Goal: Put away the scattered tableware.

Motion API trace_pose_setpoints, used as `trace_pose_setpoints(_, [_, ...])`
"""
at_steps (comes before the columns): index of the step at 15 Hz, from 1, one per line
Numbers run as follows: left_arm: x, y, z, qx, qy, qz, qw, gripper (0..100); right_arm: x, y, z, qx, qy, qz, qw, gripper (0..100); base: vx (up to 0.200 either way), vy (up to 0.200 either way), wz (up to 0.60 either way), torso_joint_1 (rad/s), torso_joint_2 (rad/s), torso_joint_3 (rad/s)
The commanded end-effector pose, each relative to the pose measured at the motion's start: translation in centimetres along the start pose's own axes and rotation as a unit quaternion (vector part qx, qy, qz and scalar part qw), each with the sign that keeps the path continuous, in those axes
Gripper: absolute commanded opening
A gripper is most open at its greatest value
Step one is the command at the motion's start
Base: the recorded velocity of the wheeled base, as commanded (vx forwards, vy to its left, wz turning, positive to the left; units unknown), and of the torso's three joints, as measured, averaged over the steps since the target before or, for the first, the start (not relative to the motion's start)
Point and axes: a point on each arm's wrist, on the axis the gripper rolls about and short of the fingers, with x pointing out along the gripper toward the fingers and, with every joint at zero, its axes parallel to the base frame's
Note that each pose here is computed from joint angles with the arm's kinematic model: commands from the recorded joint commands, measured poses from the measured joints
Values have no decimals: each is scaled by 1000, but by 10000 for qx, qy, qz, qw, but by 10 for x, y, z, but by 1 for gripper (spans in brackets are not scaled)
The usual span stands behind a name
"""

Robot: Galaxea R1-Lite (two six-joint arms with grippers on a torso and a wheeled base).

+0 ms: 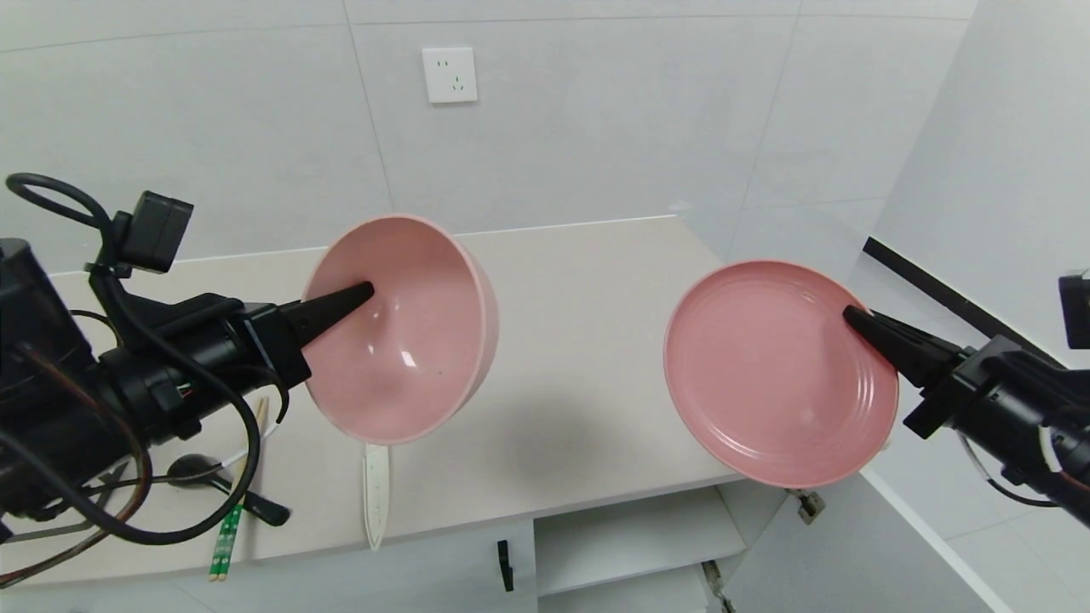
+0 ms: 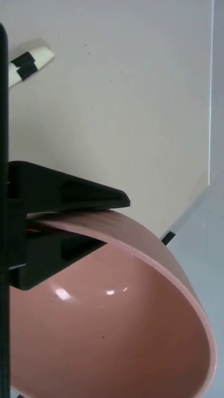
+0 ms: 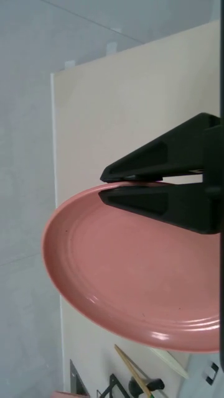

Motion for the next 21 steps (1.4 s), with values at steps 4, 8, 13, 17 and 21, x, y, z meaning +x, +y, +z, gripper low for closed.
trace_pose_setpoints(4, [-13, -7, -6, 84, -217, -249, 9994, 0, 6, -3, -7, -23, 119, -32, 9999, 0, 0, 0, 0, 0, 0, 0])
trace_pose_setpoints(8, [-22, -9, -9, -252, -255, -217, 9991, 0, -1, -5, -14, 3, 234, -594, 9980, 0, 0, 0, 0, 0, 0, 0])
trace_pose_setpoints(13, [-27, -21, -7, -480, -323, -220, 9981, 0, 2, -4, -11, -25, 144, -541, 9984, 0, 0, 0, 0, 0, 0, 0])
trace_pose_setpoints(17, [-27, -18, -11, -433, -170, -87, 9989, 0, 3, -3, -4, -71, -9, -509, 9987, 0, 0, 0, 0, 0, 0, 0])
trace_pose_setpoints(21, [-24, -17, -11, -420, -324, 32, 9986, 0, 1, 0, -5, -61, 9, -481, 9988, 0, 0, 0, 0, 0, 0, 0])
